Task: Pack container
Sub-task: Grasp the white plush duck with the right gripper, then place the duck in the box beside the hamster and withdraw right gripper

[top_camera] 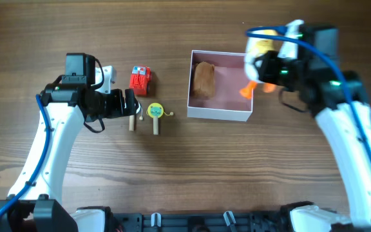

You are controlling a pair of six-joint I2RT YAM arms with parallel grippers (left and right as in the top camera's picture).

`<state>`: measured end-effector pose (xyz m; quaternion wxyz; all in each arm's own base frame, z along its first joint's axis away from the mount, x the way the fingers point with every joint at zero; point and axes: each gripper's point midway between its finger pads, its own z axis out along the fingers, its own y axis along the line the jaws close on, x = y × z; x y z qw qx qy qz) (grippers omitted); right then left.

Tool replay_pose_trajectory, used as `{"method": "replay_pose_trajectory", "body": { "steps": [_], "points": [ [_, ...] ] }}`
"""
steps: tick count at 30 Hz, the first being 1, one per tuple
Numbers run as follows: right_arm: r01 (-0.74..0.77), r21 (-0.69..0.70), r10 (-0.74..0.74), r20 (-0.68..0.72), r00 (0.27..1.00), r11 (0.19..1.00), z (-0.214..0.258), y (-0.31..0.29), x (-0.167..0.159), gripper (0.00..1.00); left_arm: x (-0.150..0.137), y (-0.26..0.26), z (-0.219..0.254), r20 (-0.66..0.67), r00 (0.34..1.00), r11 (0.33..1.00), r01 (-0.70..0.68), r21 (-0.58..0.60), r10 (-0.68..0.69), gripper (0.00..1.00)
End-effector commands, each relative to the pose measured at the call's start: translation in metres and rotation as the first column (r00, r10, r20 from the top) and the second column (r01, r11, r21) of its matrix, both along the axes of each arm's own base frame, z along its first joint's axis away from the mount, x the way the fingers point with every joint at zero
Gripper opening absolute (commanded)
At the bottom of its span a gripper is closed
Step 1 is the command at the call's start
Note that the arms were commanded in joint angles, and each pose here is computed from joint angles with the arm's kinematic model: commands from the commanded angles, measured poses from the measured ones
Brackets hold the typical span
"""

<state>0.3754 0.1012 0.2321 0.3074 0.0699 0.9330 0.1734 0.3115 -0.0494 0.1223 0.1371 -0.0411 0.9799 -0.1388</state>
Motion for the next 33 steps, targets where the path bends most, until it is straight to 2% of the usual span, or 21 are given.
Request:
{"method": "replay_pose_trajectory", "body": {
  "steps": [1, 3, 6, 11, 12, 13, 14, 19, 24, 28, 29, 30, 32, 33],
  "points": [
    [0.02, -0.062, -0.027, -0.117, 0.993, 0.998, -0.072, 0.013, 0.011, 0.04, 0.004, 0.002, 0.003, 0.014, 1.0, 1.0, 0.009, 0.004, -0.009, 1.0],
    [0.057, -0.131, -0.077, -0.153, 0.985, 0.99, -0.106, 0.005, 0.024, 0.04, 0.004, 0.002, 0.003, 0.013, 1.0, 1.0, 0.009, 0.004, -0.009, 1.0],
    [0.046, -0.148, -0.076, -0.201, 0.977, 0.988, -0.144, 0.007, 0.037, 0.04, 0.004, 0.002, 0.003, 0.013, 1.0, 1.0, 0.009, 0.004, -0.009, 1.0],
    [0.036, -0.169, -0.08, -0.26, 0.962, 0.985, -0.184, 0.007, 0.041, 0.06, 0.004, 0.002, 0.003, 0.014, 1.0, 1.0, 0.009, 0.004, -0.009, 1.0],
    [0.035, -0.17, -0.078, -0.258, 0.963, 0.985, -0.185, 0.008, 0.042, 0.17, 0.004, 0.002, 0.003, 0.014, 1.0, 1.0, 0.009, 0.004, -0.009, 1.0],
    [0.025, -0.171, -0.067, -0.244, 0.967, 0.985, -0.183, 0.008, 0.045, 0.37, 0.004, 0.002, 0.003, 0.013, 1.0, 1.0, 0.009, 0.004, -0.009, 1.0],
    [0.0, -0.174, -0.04, -0.227, 0.973, 0.985, -0.181, 0.01, 0.048, 0.4, 0.004, 0.002, 0.003, 0.013, 1.0, 1.0, 0.009, 0.004, -0.009, 1.0],
    [-0.062, -0.182, 0.037, -0.136, 0.99, 0.981, -0.139, 0.017, 0.065, 0.58, 0.004, 0.002, 0.003, 0.014, 1.0, 1.0, 0.009, 0.004, -0.009, 1.0],
    [-0.071, -0.142, 0.08, 0.06, 0.995, 0.987, -0.039, 0.02, 0.061, 0.74, 0.004, 0.002, 0.003, 0.013, 1.0, 1.0, 0.009, 0.004, -0.009, 1.0],
    [-0.082, -0.152, 0.114, 0.216, 0.97, 0.985, 0.029, 0.015, 0.039, 0.78, 0.004, 0.002, 0.003, 0.014, 1.0, 1.0, 0.009, 0.004, -0.009, 1.0],
    [-0.08, -0.149, 0.113, 0.233, 0.966, 0.986, 0.038, 0.014, 0.034, 0.72, 0.004, 0.002, 0.003, 0.014, 1.0, 1.0, 0.009, 0.004, -0.009, 1.0],
    [-0.079, -0.15, 0.114, 0.241, 0.964, 0.986, 0.043, 0.013, 0.031, 0.7, 0.004, 0.002, 0.003, 0.013, 1.0, 1.0, 0.009, 0.004, -0.009, 1.0],
    [-0.044, -0.185, 0.085, 0.217, 0.972, 0.982, 0.038, 0.003, 0.027, 0.76, 0.004, 0.002, 0.003, 0.013, 1.0, 1.0, 0.009, 0.004, -0.009, 1.0],
    [-0.019, -0.212, 0.063, 0.203, 0.977, 0.977, 0.034, -0.004, 0.026, 0.76, 0.004, 0.002, 0.003, 0.014, 1.0, 1.0, 0.009, 0.004, -0.009, 1.0]
  ]
}}
